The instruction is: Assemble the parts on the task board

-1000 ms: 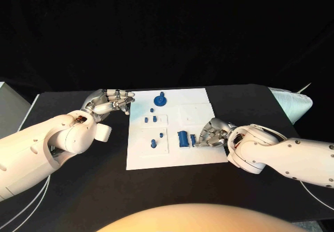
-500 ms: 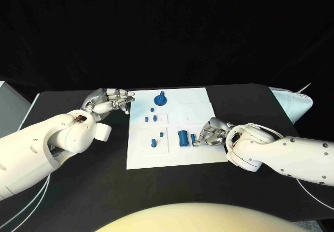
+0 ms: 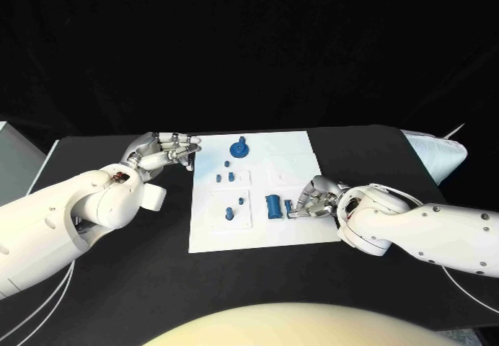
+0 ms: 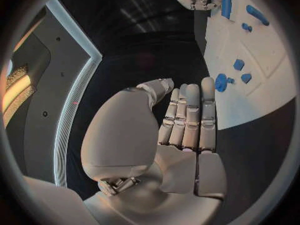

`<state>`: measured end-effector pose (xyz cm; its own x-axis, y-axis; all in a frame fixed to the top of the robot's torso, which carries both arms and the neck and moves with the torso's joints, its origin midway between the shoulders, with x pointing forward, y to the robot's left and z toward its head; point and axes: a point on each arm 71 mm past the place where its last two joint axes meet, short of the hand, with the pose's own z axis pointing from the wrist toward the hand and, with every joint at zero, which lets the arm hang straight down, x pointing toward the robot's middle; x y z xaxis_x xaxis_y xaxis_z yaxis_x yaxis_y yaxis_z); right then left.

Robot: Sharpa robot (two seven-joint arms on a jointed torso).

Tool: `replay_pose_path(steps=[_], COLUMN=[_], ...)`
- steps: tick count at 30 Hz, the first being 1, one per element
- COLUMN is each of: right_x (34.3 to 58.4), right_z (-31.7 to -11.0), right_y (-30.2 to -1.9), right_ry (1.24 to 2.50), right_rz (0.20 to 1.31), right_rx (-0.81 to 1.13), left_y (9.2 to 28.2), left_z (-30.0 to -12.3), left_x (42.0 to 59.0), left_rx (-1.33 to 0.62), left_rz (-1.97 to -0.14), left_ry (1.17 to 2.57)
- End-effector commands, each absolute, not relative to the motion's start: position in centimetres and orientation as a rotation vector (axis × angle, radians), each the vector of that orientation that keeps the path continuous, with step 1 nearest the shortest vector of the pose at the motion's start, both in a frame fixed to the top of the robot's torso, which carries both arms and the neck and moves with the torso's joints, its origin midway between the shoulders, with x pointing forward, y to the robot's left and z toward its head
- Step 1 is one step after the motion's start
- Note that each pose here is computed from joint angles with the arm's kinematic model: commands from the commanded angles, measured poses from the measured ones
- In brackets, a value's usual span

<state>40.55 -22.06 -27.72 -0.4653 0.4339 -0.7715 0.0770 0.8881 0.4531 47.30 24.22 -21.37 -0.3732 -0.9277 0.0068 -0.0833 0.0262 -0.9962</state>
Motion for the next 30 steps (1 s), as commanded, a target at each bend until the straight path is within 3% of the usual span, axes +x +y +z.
replay_pose_path(steps=[1, 8, 23, 30], right_x=[40.5, 40.2, 40.9, 43.5], right_z=[-27.4, -26.5, -25.5, -24.9], right_y=[-22.1, -21.5, -20.9, -21.5], right_ry=[1.977, 1.929, 1.802, 1.659], right_rz=[0.506, 0.587, 0.623, 0.809], right_rx=[0.408, 0.409, 0.408, 0.623], left_y=[24.0, 24.0, 23.7, 23.9], left_z=[-21.3, -21.3, -21.4, -21.9], left_x=[47.3, 47.3, 47.4, 48.1], left_rx=[-1.055, -1.056, -1.064, -1.112], left_rz=[-1.458, -1.458, -1.466, -1.456], left_ry=[1.561, 1.56, 1.552, 1.503])
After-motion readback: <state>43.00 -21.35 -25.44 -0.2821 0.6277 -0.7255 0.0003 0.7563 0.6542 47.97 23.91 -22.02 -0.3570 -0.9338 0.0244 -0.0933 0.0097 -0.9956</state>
